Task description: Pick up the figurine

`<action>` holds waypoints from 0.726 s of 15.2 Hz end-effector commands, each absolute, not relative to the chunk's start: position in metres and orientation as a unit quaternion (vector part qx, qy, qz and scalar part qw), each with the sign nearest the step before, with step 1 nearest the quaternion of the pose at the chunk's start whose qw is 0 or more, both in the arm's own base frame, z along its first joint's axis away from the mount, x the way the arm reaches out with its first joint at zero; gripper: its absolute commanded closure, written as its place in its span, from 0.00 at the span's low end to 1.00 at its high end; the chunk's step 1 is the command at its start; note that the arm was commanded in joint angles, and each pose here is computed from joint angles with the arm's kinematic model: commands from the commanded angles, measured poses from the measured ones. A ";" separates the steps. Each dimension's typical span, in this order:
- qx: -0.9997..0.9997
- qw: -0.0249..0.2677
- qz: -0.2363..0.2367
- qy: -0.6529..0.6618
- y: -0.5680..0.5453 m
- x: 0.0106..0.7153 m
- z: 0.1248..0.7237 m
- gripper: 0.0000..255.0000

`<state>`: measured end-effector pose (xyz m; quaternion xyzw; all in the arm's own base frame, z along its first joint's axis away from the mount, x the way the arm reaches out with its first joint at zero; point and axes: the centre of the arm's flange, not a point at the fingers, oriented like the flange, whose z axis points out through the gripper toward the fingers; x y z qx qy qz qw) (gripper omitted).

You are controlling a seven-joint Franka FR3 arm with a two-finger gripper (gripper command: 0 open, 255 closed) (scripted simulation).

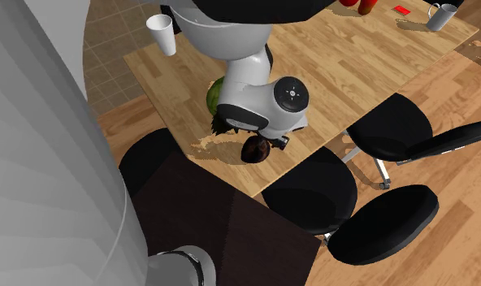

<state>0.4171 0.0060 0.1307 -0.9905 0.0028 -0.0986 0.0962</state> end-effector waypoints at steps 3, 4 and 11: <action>-0.990 0.096 -0.099 0.003 0.005 0.417 0.129 1.00; -0.990 0.096 -0.099 0.003 0.006 0.417 0.129 1.00; -0.990 0.096 -0.099 0.003 0.006 0.417 0.134 1.00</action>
